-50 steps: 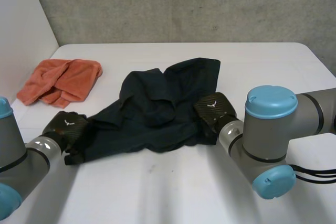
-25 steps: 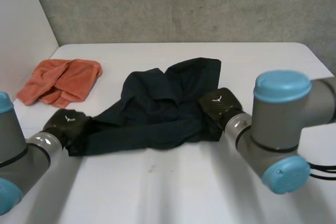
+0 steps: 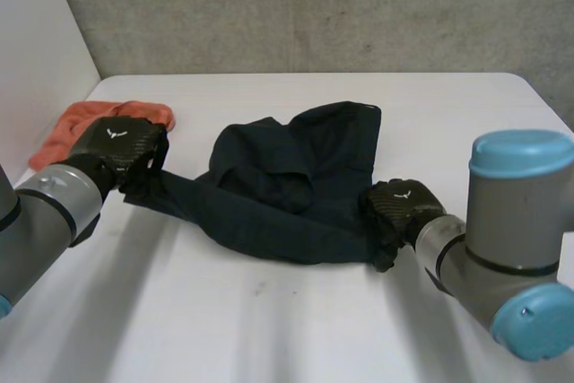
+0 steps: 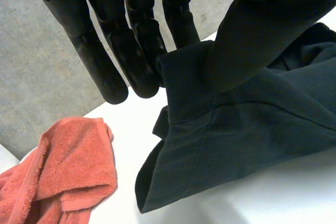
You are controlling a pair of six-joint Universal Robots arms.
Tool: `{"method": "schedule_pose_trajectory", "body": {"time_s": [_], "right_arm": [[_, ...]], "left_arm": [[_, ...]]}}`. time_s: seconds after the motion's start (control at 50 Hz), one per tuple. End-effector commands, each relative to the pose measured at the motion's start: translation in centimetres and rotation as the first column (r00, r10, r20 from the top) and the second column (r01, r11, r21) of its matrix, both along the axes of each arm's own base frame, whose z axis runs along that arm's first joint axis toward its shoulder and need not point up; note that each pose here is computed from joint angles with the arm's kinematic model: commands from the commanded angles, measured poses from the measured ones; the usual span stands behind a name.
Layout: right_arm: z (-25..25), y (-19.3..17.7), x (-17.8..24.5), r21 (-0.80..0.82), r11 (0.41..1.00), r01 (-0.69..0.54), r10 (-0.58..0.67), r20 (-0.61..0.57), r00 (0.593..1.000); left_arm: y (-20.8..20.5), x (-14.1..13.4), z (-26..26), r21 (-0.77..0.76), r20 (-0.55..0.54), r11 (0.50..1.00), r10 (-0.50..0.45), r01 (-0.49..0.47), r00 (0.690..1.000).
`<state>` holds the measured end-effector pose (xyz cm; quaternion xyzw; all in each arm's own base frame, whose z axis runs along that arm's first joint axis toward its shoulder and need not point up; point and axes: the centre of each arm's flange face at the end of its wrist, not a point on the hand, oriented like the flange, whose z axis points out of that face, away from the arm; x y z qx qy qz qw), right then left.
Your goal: Fold the laundry.
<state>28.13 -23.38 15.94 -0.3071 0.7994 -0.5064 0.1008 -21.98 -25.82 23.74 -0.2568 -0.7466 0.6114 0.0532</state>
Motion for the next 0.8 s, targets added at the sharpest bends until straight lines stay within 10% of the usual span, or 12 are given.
{"method": "schedule_pose_trajectory", "body": {"time_s": [0.02, 0.34, 0.6, 0.8], "right_arm": [[-0.9, -0.2, 0.8, -0.056, 0.998, -0.012, 0.014, 0.031, 0.999], [-1.4, -1.9, 2.9, -0.104, 0.994, -0.035, 0.04, 0.048, 0.998], [19.0, 0.0, -1.5, -0.52, 0.853, -0.05, 0.015, -0.073, 0.997], [23.3, 0.6, -2.4, -0.519, 0.853, -0.061, 0.011, -0.099, 0.995]], "left_arm": [[-0.2, -0.2, 0.6, -0.004, -0.026, 1.0, 0.001, -0.001, 1.0], [-0.4, -0.8, 2.4, -0.008, -0.132, 1.0, 0.005, -0.006, 0.991], [2.0, -0.1, 11.7, -0.275, -0.211, 0.961, -0.038, -0.022, 0.977], [3.6, 0.5, 14.8, -0.371, -0.235, 0.928, -0.054, -0.038, 0.971]]}}
